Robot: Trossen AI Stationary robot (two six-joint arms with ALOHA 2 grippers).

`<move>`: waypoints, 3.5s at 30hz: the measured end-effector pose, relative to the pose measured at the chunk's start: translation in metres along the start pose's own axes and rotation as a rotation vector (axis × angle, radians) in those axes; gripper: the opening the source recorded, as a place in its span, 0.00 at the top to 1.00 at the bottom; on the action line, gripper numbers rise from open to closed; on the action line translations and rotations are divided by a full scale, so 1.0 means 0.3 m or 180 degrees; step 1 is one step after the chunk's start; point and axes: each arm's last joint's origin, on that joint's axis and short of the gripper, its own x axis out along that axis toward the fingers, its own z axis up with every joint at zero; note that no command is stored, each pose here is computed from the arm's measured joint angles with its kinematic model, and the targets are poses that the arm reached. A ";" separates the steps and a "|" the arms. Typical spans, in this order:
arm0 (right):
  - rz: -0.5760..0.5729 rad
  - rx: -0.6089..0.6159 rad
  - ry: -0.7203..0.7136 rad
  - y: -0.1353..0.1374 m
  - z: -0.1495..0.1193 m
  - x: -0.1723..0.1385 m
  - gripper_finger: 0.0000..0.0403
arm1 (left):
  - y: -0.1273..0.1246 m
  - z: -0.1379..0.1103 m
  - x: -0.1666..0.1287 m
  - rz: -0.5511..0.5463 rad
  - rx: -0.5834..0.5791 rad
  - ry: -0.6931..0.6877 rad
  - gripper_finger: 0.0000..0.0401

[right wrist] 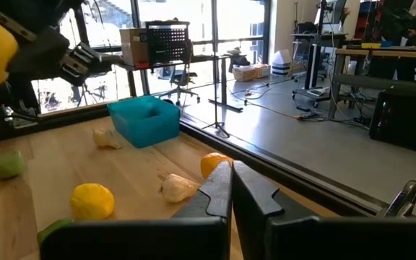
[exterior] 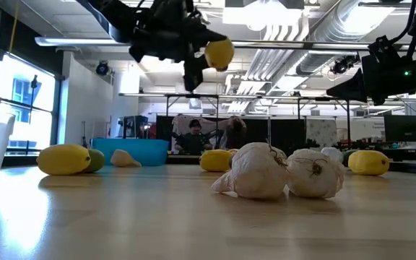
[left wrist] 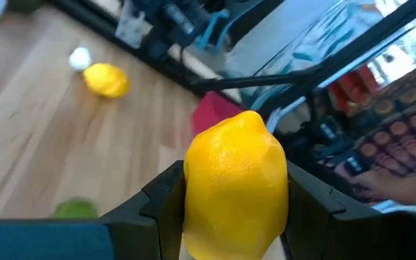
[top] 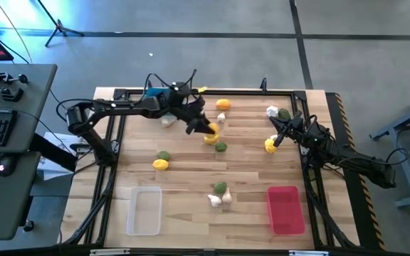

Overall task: Sort produce into baskets
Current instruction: Put the lemon into the red bin

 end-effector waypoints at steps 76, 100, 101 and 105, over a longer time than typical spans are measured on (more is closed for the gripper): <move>-0.0008 0.0000 -0.0002 0.000 0.000 0.000 1.00 | -0.386 -0.126 0.947 0.0264 0.1135 -0.0434 0.62; -0.0006 0.0001 -0.0003 0.000 0.000 0.000 1.00 | -0.222 -0.258 1.060 0.0300 0.1276 -0.0635 0.62; -0.0008 0.0001 -0.0003 0.000 0.000 0.000 1.00 | -0.221 -0.258 1.060 0.0310 0.1331 -0.0629 0.61; -0.0008 0.0000 -0.0002 0.000 0.000 0.000 1.00 | -0.228 -0.262 1.062 0.0316 0.1502 -0.0628 0.57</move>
